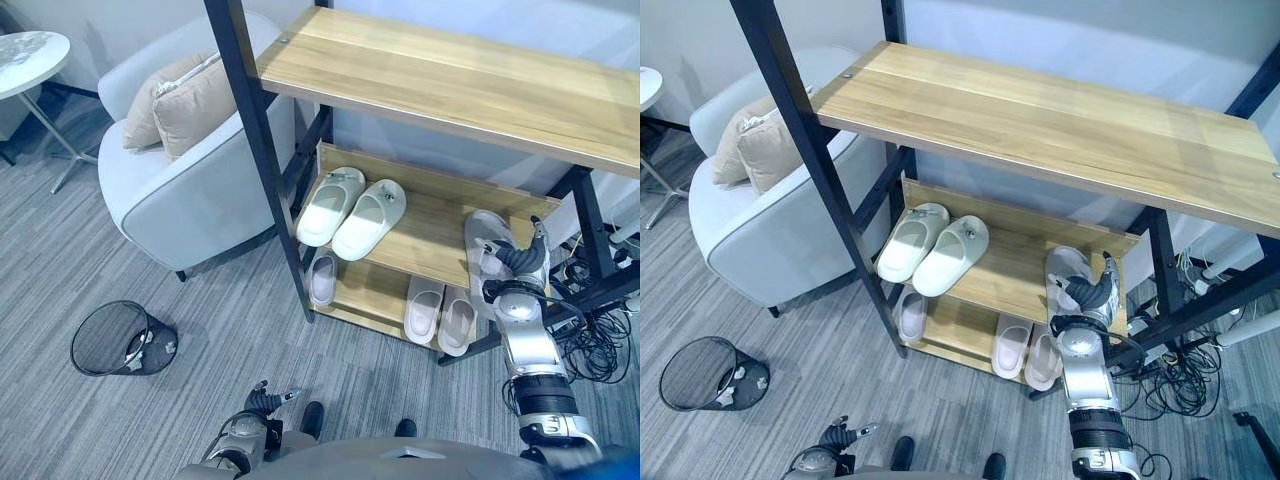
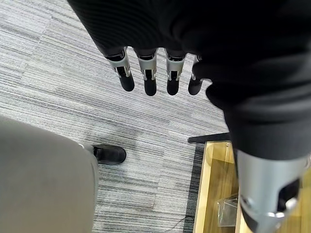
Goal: Arrange the slippers neatly on the shoe rack.
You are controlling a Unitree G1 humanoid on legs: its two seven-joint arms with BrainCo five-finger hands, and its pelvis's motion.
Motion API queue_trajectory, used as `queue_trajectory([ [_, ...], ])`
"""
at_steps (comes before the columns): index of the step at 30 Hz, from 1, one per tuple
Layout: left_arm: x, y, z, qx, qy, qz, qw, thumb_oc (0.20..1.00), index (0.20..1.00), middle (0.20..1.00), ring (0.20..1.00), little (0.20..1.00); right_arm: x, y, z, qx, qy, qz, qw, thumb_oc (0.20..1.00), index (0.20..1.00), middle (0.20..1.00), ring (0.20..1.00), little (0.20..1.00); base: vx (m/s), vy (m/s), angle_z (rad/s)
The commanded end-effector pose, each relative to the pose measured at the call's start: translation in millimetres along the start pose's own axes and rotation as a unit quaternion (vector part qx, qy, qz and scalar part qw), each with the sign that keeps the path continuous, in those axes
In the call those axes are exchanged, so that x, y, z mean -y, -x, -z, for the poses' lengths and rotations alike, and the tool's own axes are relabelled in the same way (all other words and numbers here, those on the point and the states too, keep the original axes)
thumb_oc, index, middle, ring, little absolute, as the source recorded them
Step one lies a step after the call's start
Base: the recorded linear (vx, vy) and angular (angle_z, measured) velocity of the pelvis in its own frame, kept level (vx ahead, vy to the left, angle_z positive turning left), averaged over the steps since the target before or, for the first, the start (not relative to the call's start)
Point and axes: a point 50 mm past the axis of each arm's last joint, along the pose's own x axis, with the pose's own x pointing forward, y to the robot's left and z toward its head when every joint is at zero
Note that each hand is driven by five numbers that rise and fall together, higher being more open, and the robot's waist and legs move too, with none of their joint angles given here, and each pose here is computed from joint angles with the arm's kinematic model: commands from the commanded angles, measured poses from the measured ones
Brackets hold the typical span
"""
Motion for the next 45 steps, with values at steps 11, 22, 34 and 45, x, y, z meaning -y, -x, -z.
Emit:
queue_trajectory([
  [11, 31, 21, 63, -0.113, -0.015, 0.046, 0.992, 1.0, 1.0, 1.0, 1.0, 1.0, 49, -25, 5, 0.0, 0.04, 0.115, 0.993, 1.0, 1.0, 1.0, 1.0, 1.0, 0.0, 0.001, 0.01],
  [22, 31, 21, 63, -0.114, -0.011, 0.046, 0.992, 1.0, 1.0, 1.0, 1.0, 1.0, 47, -32, 19, -0.047, 0.098, 0.098, 0.989, 1.0, 1.0, 1.0, 1.0, 1.0, 0.0, 0.0, 0.0],
  [34, 26, 22, 66, -0.115, -0.013, 0.043, 0.992, 1.0, 1.0, 1.0, 1.0, 1.0, 50, -50, 14, -0.058, 0.116, 0.11, 0.985, 1.0, 1.0, 1.0, 1.0, 1.0, 0.0, 0.0, 0.0],
  [45, 26, 22, 67, -0.114, -0.007, 0.034, 0.993, 1.0, 1.0, 1.0, 1.0, 1.0, 53, -63, 4, -0.082, 0.111, 0.1, 0.985, 1.0, 1.0, 1.0, 1.0, 1.0, 0.0, 0.014, 0.02],
])
